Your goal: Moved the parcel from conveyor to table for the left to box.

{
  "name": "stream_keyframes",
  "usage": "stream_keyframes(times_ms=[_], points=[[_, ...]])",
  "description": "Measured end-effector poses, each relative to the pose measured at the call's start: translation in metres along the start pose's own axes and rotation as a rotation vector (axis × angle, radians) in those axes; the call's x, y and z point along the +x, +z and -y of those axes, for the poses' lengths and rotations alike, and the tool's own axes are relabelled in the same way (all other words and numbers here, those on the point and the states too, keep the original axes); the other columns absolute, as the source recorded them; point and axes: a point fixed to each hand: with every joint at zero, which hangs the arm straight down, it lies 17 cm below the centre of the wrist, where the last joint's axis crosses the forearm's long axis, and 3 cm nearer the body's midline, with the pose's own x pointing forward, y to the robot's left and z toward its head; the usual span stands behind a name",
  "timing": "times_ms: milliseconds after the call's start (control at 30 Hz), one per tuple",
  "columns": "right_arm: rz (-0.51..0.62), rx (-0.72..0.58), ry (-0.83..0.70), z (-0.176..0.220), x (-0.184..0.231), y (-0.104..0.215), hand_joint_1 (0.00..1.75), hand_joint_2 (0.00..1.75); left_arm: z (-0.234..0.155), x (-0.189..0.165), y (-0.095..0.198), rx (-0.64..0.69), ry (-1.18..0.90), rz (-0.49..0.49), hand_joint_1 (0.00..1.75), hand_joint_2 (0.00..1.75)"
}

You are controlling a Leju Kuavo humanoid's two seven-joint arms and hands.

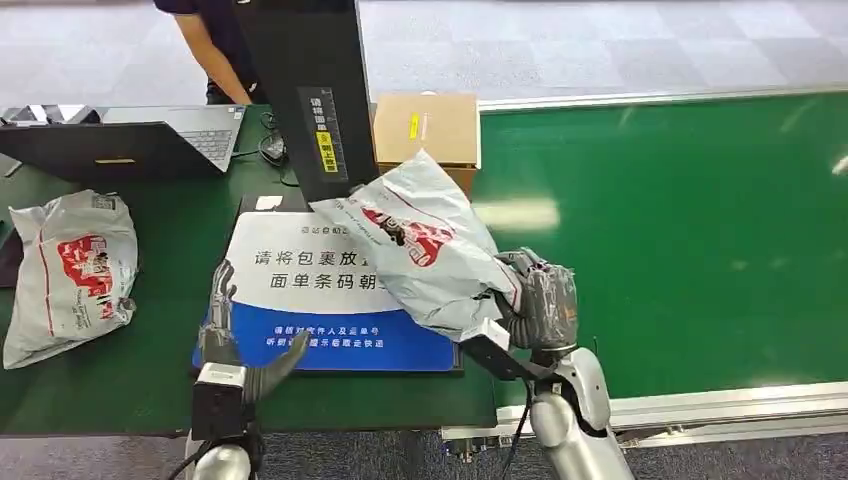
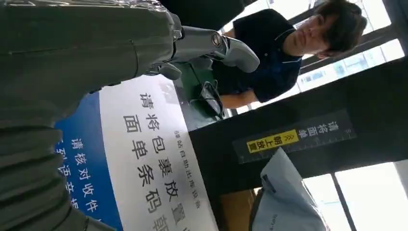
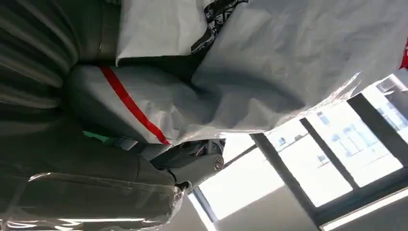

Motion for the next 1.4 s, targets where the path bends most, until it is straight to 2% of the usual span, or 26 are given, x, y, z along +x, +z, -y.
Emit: stream_keyframes(times_ms=[267, 467, 500, 667, 833, 1033, 1100, 1133, 1167, 1233, 1333, 1367, 1400], points=[[0.080, 0.071, 0.003, -0.029, 0.013, -0.014, 1.66, 1.75, -0.006, -0.003, 0.006, 0.027, -0.014, -0.008, 0.00, 1.75], [0.132, 0.119, -0.001, -0.051, 0.029, -0.027, 1.61, 1.75, -0.013, -0.004, 0.011, 0.050, -0.033, -0.017, 0.00, 1.75], [0.137, 0.126, -0.002, -0.054, 0.030, -0.028, 1.64, 1.75, -0.014, -0.004, 0.012, 0.052, -0.035, -0.019, 0.00, 1.75], [0.154, 0.153, 0.000, -0.064, 0.035, -0.033, 1.59, 1.75, -0.019, -0.002, 0.015, 0.062, -0.046, -0.023, 0.00, 1.75], [0.172, 0.179, 0.022, -0.074, 0.036, -0.035, 1.61, 1.75, -0.023, 0.000, 0.019, 0.077, -0.058, -0.026, 0.00, 1.75], [0.162, 0.191, 0.058, -0.083, 0.026, -0.045, 1.61, 1.75, -0.026, 0.000, 0.022, 0.087, -0.072, -0.029, 0.00, 1.75], [0.158, 0.198, 0.060, -0.085, 0.022, -0.045, 1.55, 1.75, -0.028, 0.000, 0.024, 0.090, -0.074, -0.033, 0.00, 1.75], [0.156, 0.201, 0.061, -0.087, 0.020, -0.044, 1.47, 1.75, -0.028, 0.000, 0.026, 0.091, -0.076, -0.035, 0.00, 1.75], [0.154, 0.205, 0.062, -0.089, 0.018, -0.043, 1.29, 1.75, -0.029, 0.000, 0.027, 0.093, -0.076, -0.036, 0.00, 1.75], [0.147, 0.218, 0.067, -0.093, 0.014, -0.041, 1.22, 1.75, -0.029, 0.001, 0.028, 0.093, -0.078, -0.039, 0.00, 1.75], [0.137, 0.228, 0.077, -0.096, 0.008, -0.040, 1.27, 1.75, -0.030, 0.002, 0.030, 0.090, -0.086, -0.040, 0.00, 1.75], [0.135, 0.231, 0.079, -0.097, 0.007, -0.040, 1.36, 1.75, -0.030, 0.002, 0.030, 0.090, -0.087, -0.041, 0.00, 1.75], [0.132, 0.234, 0.080, -0.098, 0.005, -0.040, 1.38, 1.75, -0.029, 0.002, 0.031, 0.088, -0.088, -0.042, 0.00, 1.75]])
